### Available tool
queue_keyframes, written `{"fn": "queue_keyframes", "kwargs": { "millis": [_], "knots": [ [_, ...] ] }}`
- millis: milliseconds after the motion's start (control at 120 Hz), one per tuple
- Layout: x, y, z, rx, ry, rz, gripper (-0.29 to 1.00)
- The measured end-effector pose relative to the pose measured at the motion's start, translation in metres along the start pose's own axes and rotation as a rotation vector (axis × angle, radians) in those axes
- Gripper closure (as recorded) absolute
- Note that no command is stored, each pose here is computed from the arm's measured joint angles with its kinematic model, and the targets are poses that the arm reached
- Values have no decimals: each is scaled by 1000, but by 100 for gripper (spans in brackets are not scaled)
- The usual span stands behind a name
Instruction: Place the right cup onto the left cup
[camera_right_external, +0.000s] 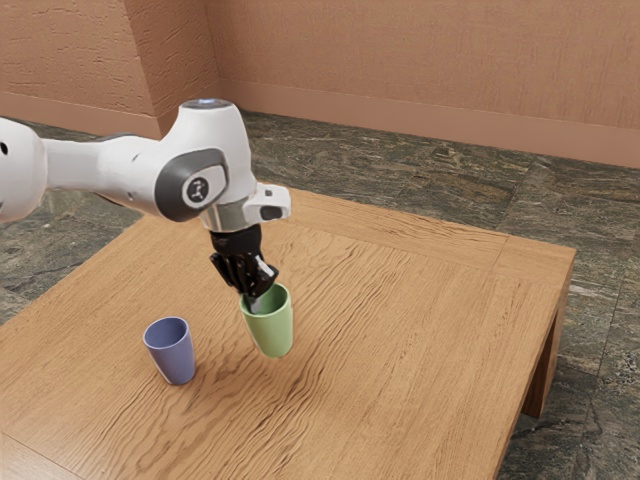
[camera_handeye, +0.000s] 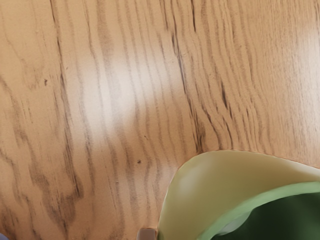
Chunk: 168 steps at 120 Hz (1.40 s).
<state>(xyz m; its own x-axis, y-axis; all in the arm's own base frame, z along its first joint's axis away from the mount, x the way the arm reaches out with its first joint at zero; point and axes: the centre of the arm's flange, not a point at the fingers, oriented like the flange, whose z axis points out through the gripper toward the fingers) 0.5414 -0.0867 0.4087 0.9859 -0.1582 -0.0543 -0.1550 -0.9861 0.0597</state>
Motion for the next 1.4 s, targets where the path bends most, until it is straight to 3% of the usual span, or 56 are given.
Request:
{"fn": "queue_keyframes", "kwargs": {
  "millis": [475,867,1400],
  "knots": [
    [-82,-74,-51,19,-44,-137,79],
    [-100,-136,-51,-4,-62,-188,79],
    [-92,-175,-29,-19,-54,-143,79]
  ]
}}
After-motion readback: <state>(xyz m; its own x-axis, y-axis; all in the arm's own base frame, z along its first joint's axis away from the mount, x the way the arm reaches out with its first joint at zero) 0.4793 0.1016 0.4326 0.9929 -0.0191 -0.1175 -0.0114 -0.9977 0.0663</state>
